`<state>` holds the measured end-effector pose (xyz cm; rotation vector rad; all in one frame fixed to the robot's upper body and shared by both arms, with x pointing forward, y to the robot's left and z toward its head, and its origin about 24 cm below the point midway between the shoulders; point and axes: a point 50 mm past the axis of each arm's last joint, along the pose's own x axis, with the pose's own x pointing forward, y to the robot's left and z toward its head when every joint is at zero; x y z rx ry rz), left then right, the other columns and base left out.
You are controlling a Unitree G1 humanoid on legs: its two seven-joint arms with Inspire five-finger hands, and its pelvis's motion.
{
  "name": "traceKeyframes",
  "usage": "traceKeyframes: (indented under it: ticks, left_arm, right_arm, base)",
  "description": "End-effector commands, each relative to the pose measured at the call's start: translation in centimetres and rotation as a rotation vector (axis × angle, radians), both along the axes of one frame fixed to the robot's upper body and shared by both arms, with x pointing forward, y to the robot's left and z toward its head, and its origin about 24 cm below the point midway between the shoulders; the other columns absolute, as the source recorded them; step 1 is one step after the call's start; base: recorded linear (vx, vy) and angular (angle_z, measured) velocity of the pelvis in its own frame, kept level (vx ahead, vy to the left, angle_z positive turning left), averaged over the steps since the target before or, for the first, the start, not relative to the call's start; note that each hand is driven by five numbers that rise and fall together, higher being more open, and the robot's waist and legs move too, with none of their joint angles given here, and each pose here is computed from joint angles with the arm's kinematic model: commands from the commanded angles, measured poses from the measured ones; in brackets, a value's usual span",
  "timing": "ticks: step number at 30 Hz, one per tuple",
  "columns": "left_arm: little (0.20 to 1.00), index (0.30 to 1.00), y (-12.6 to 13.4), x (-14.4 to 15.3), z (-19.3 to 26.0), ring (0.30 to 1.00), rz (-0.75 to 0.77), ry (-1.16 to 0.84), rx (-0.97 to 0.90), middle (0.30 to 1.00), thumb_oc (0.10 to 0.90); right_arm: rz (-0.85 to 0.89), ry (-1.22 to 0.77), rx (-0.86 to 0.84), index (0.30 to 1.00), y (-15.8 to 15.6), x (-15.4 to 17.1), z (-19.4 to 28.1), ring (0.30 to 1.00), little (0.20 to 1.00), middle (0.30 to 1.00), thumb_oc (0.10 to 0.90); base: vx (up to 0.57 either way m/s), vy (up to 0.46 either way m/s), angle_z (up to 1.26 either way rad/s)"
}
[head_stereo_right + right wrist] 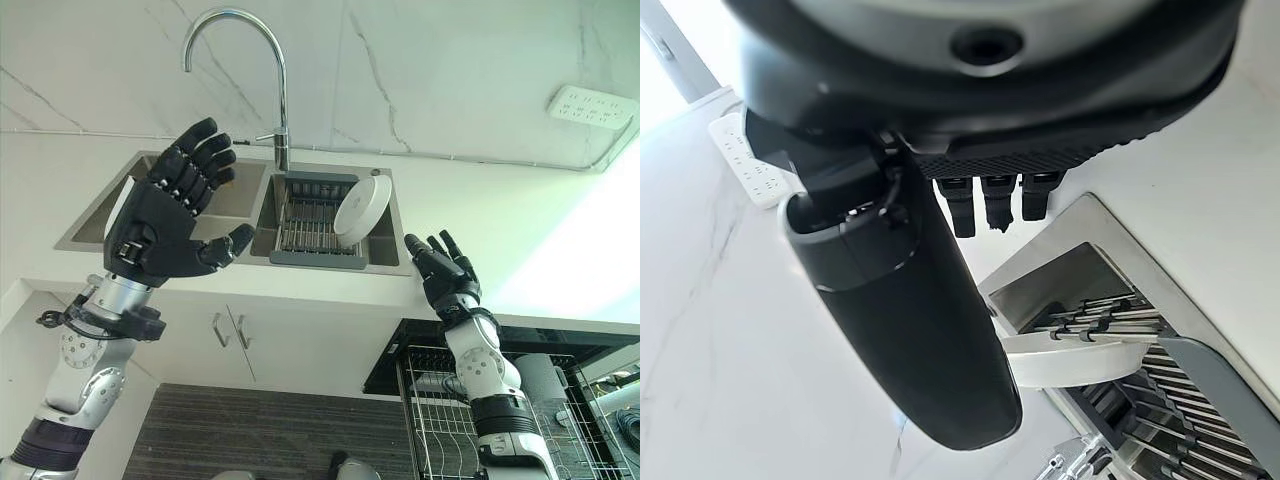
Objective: Place the dishes in the dishwasher.
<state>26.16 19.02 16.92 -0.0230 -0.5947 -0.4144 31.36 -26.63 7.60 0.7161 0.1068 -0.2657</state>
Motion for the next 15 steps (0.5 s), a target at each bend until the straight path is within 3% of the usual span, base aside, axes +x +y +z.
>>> traceKeyframes:
  ticks: [1,15]
  left_arm:
    - [0.9,0.9,-0.8,-0.2,4.5,0.9,-0.05,-0.208,-0.008,0.9,0.8]
    - [0.9,0.9,-0.8,0.2,4.8,0.9,-0.057,-0.199,0.003,0.9,0.8]
  right_arm:
    - [0.002,-0.24,0.003,0.9,-1.3,2.4,6.5,0.9,0.9,0.9,0.8]
    - [0.046,-0.135,-0.068,0.9,-2.4,3.4,5.9,0.9,0.9,0.9,0.8]
  base:
    - [0.0,0.0,0.0]
    - [-0.01,0.002,0.04]
